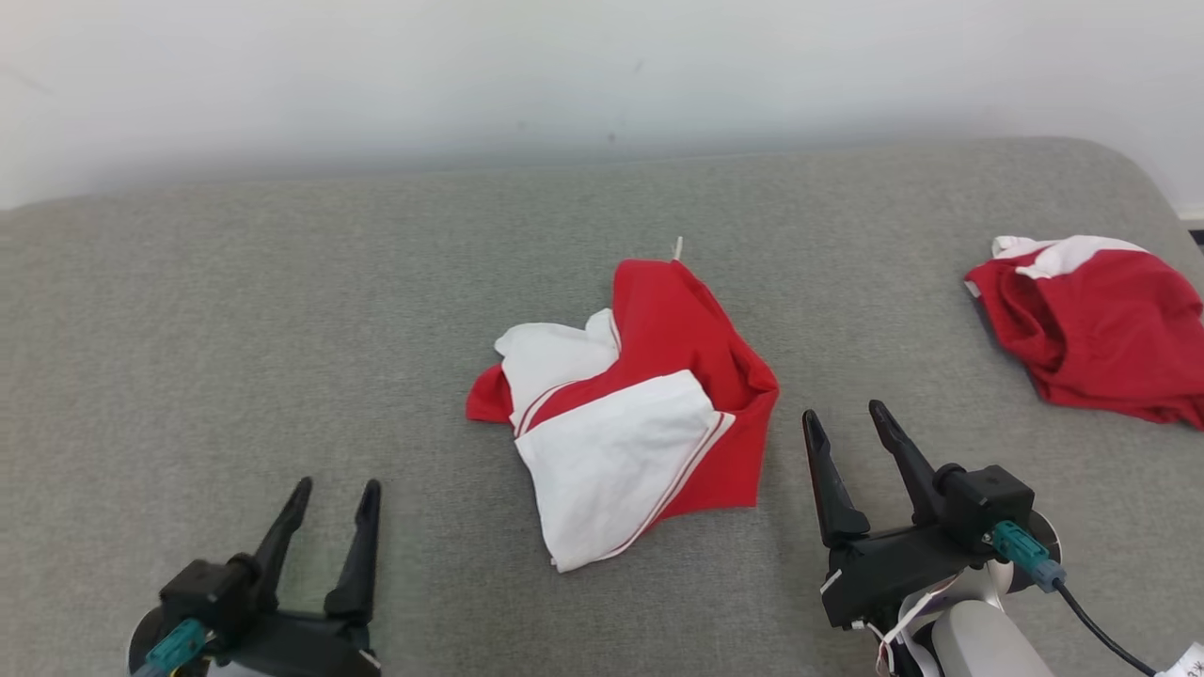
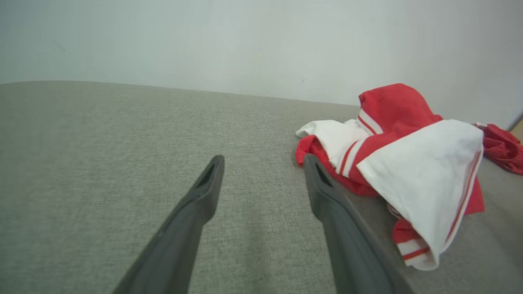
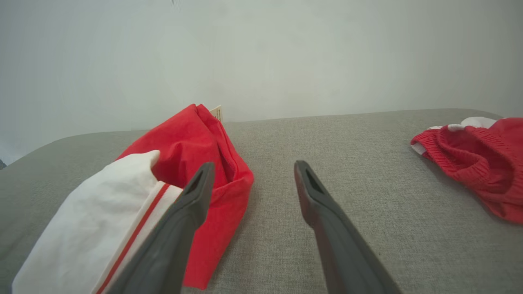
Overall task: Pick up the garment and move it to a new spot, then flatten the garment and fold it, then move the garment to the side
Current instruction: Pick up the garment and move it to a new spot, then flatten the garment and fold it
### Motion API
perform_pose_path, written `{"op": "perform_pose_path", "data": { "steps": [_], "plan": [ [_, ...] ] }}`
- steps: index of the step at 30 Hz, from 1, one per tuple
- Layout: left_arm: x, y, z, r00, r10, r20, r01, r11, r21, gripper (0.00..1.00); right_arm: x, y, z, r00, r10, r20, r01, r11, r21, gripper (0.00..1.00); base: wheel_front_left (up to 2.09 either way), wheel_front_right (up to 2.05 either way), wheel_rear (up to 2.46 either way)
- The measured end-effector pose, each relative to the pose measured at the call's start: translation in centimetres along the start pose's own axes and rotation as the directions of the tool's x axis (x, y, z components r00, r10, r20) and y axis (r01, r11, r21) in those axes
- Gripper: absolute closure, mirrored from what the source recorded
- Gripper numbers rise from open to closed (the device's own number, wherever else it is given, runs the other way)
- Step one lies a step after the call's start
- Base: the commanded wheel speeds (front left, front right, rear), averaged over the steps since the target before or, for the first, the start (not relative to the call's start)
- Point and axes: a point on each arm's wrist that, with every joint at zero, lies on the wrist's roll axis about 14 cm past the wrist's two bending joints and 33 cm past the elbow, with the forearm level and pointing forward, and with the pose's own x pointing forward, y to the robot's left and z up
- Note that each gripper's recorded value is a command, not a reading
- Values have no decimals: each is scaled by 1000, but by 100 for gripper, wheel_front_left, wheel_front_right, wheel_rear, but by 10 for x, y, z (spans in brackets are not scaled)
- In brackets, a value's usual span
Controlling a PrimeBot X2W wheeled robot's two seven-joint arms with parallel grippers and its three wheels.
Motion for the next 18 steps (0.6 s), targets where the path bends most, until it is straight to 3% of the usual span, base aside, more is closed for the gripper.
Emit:
{"op": "perform_pose_path", "data": {
  "steps": [9, 18],
  "plan": [
    [-39, 52, 4, 981, 194, 13, -194, 981, 26, 0, 7, 25, -6, 997, 75, -14, -75, 997, 9, 0, 0, 0, 0],
    [-76, 84, -1, 950, 313, -9, -312, 949, 33, 0, 21, 58, -6, 982, 190, -13, -189, 982, 3, 0, 0, 0, 0]
  ]
}}
